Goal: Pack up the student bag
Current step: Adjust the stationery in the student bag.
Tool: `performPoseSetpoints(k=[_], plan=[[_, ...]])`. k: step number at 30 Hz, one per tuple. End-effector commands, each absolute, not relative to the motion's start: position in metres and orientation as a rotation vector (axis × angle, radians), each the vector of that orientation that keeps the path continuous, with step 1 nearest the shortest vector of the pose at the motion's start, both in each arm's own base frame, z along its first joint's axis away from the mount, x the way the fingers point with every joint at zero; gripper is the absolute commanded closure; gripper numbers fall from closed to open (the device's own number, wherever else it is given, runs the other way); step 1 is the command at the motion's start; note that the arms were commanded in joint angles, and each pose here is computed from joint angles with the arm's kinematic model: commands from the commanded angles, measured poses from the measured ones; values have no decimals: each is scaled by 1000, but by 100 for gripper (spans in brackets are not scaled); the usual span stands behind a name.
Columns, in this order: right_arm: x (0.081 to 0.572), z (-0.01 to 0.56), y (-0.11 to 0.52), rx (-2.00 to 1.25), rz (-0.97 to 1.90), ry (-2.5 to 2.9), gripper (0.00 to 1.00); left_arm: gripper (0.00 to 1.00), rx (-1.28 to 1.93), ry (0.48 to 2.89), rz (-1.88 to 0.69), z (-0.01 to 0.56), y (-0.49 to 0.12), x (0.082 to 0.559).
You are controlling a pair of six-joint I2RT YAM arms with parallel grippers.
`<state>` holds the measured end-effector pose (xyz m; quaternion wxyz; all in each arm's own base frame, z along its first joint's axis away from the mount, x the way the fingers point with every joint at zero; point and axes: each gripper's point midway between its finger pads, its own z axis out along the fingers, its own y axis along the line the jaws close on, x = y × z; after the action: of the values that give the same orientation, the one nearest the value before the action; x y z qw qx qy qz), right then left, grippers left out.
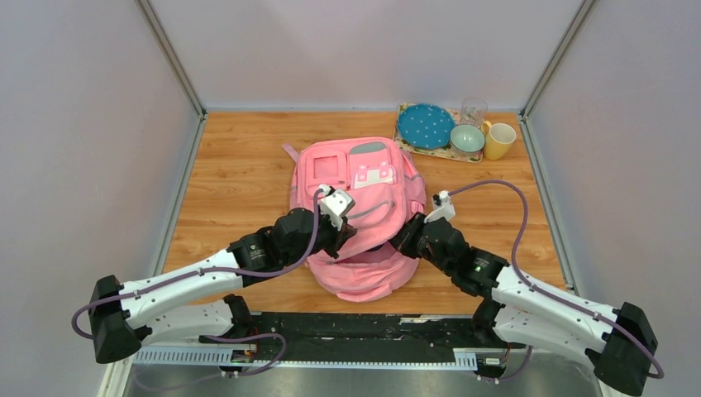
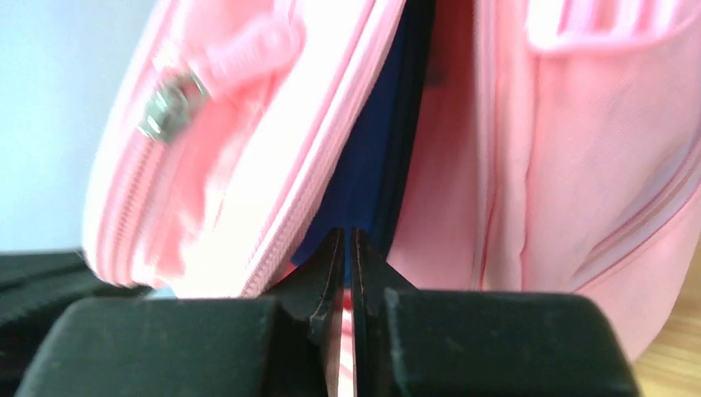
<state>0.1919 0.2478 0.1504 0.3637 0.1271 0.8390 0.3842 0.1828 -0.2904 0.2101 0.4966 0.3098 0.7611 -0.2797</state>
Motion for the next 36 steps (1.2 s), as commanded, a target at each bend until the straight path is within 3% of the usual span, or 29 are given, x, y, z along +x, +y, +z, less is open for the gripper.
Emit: performPoseSetpoints(k=[1,10,22,27,33,36], plan=[[225,184,225,556,928,1980,90,100,677,1725,-818,260,-307,181],[175,177,226,471,1206,2011,69,100,646,1737,-824,254,-302,180],[152,180,268,300,1315,2132,69,100,633,1707,-834,269,-306,183],[172,174,283,320,1233,2148,70,100,624,1701,-832,272,-303,183],[219,173,256,479,988,2100,66,100,614,1697,-832,275,-301,183],[231,189,242,519,996,2031,60,100,609,1703,-810,274,-297,184]])
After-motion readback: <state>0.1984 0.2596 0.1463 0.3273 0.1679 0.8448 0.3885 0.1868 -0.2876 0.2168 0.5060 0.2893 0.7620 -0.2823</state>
